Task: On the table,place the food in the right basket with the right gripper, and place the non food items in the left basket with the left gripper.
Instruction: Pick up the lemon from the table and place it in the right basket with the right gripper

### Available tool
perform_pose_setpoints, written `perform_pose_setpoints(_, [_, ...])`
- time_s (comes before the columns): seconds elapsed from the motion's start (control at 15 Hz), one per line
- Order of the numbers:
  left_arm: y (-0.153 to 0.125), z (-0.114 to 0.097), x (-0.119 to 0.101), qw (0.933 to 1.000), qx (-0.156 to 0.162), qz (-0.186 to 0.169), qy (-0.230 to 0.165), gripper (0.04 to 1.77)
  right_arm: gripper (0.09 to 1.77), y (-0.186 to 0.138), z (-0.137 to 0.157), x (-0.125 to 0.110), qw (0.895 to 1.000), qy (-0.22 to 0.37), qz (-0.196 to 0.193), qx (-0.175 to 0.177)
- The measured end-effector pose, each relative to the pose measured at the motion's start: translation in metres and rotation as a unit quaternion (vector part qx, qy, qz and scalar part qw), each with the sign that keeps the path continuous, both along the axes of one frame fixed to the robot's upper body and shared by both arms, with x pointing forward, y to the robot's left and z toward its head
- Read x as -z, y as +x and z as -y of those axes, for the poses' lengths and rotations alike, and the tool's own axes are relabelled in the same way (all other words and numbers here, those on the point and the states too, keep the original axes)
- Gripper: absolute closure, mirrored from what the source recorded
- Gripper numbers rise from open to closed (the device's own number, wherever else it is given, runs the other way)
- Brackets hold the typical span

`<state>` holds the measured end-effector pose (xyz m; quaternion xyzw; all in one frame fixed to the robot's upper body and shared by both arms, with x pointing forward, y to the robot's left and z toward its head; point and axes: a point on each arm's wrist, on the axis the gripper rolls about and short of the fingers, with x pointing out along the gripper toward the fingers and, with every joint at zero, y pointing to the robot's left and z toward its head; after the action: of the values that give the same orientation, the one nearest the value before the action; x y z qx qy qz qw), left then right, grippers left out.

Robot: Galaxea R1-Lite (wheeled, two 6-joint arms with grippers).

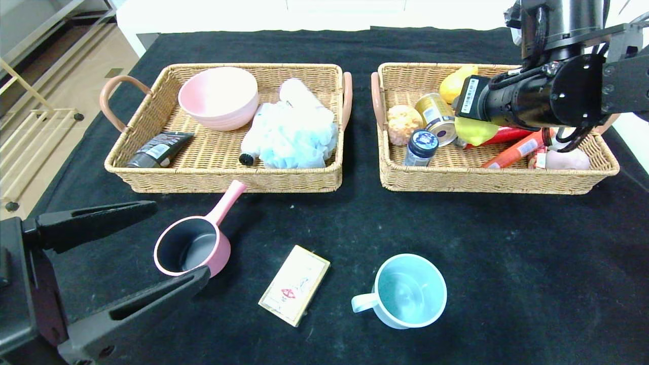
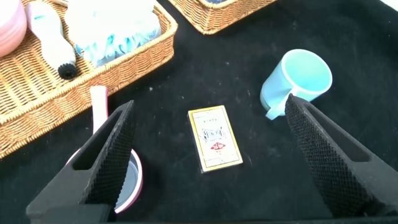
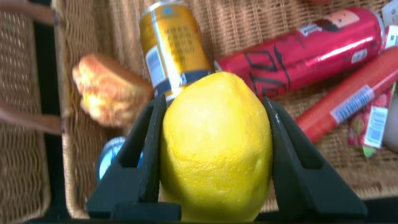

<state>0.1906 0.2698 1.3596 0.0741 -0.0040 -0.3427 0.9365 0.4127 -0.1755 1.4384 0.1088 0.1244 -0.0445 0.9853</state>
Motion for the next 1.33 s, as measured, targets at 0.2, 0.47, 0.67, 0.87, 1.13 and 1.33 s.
perform_pose_setpoints(0.2, [0.001, 0.000, 0.000, 1.0000, -0.004, -0.002, 0.001, 0.09, 0.82, 0.009, -0.002, 0.002, 1.000, 0.011, 0.020, 0.004])
perform_pose_setpoints(0.47, [0.001, -0.001, 0.000, 1.0000, -0.005, -0.001, 0.002, 0.09, 0.82, 0.017, -0.004, 0.010, 1.000, 0.010, 0.017, 0.007])
perform_pose_setpoints(0.67, [0.001, -0.001, 0.000, 1.0000, -0.006, 0.001, 0.001, 0.09, 0.82, 0.019, -0.005, 0.011, 1.000, 0.009, 0.017, 0.006])
perform_pose_setpoints(0.87, [0.001, -0.001, -0.001, 1.0000, -0.007, 0.003, -0.001, 0.09, 0.82, 0.021, -0.003, 0.011, 1.000, 0.009, 0.017, 0.010])
perform_pose_setpoints(1.13, [0.000, -0.002, -0.001, 1.0000, -0.007, 0.004, -0.001, 0.09, 0.55, 0.020, -0.003, 0.010, 1.000, 0.012, 0.019, 0.010])
perform_pose_setpoints(1.33, [0.000, -0.002, -0.002, 1.0000, -0.007, 0.004, -0.001, 0.09, 0.42, 0.020, -0.003, 0.011, 1.000, 0.012, 0.018, 0.009])
